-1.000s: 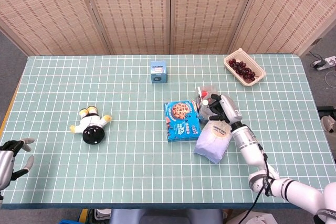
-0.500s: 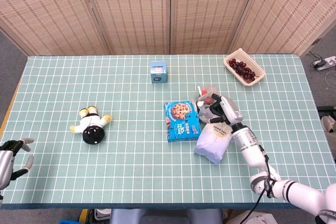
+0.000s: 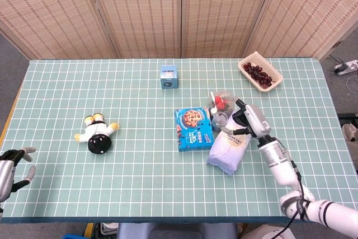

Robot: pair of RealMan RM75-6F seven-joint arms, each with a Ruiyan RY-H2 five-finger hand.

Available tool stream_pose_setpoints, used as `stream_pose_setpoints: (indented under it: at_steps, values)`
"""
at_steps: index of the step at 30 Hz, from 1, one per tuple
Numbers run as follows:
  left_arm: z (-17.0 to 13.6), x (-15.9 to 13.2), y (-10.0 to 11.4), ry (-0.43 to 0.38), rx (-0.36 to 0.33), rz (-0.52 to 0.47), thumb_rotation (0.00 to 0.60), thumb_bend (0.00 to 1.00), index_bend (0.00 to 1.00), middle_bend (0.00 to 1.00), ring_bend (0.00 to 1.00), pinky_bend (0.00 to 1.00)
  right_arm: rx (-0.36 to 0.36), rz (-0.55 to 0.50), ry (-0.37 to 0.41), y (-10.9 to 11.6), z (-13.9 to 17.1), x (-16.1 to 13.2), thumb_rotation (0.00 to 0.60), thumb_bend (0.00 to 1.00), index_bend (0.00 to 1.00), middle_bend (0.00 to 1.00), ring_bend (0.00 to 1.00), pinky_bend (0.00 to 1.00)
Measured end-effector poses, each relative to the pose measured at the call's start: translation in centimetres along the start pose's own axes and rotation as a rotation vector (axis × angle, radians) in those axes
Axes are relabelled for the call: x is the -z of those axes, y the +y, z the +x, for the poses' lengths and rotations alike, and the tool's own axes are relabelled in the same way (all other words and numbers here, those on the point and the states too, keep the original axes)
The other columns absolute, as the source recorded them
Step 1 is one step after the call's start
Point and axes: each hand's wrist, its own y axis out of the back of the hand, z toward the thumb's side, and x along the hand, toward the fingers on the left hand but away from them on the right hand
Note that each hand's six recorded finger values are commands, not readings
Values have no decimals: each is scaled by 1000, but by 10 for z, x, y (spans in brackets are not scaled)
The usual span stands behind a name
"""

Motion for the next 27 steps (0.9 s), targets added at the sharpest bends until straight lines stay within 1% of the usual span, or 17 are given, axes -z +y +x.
stream_pose_setpoints:
  at_steps: [3,6,7,9,10,12,13,14,16,17,19,20,21,24,27]
  values:
    - [0,0,-1,1,3,5,600,398,382,465,328,492,-8,94,-13,11,15,-3,600,0,14,780,961,1000]
    - [1,-1,-2,-1,3,9,600,398,381,465,329,492,-4,212,-33,24,32,-5,600,5,11,718,910,1000]
    - [1,-2,-2,-3,3,11,600,398,381,465,329,492,1,266,-43,29,40,-6,600,10,11,697,884,1000]
    - [1,-4,-3,-8,2,15,600,398,381,464,329,492,6,350,-62,37,53,-7,600,20,11,643,810,994]
    - [1,-5,-4,-10,3,17,600,398,381,464,329,492,9,408,-78,43,64,-7,600,23,11,623,777,986]
    - [2,-6,-6,-15,4,22,600,398,381,464,329,492,13,493,-106,52,81,-5,600,34,11,554,642,927]
    - [2,-7,-7,-16,4,23,600,398,381,464,329,492,22,542,-124,58,92,-4,600,34,11,538,609,906]
    - [3,-7,-8,-17,4,24,600,398,381,461,329,492,33,569,-135,62,101,-3,600,35,11,503,537,850]
    - [3,-7,-8,-17,0,26,600,398,381,455,329,493,63,605,-163,69,120,2,600,36,35,468,471,763]
    - [4,-7,-8,-18,-5,27,600,398,380,451,329,494,75,614,-177,71,129,4,600,40,80,452,441,695]
    - [4,-8,-8,-19,-15,27,600,398,380,445,328,494,99,636,-209,75,149,12,600,53,200,439,414,558]
    - [5,-9,-7,-20,-25,28,600,398,380,444,328,494,109,647,-218,77,156,15,600,62,242,439,410,499]
    - [5,-9,-6,-21,-33,29,600,398,380,444,328,494,118,658,-224,78,161,17,600,70,258,439,410,466]
    - [5,-10,-6,-23,-57,38,600,398,380,444,328,494,147,684,-242,82,177,27,600,82,259,439,410,446]
    - [6,-10,-7,-22,-60,39,600,398,380,443,328,495,155,680,-260,83,188,38,600,88,259,439,410,441]
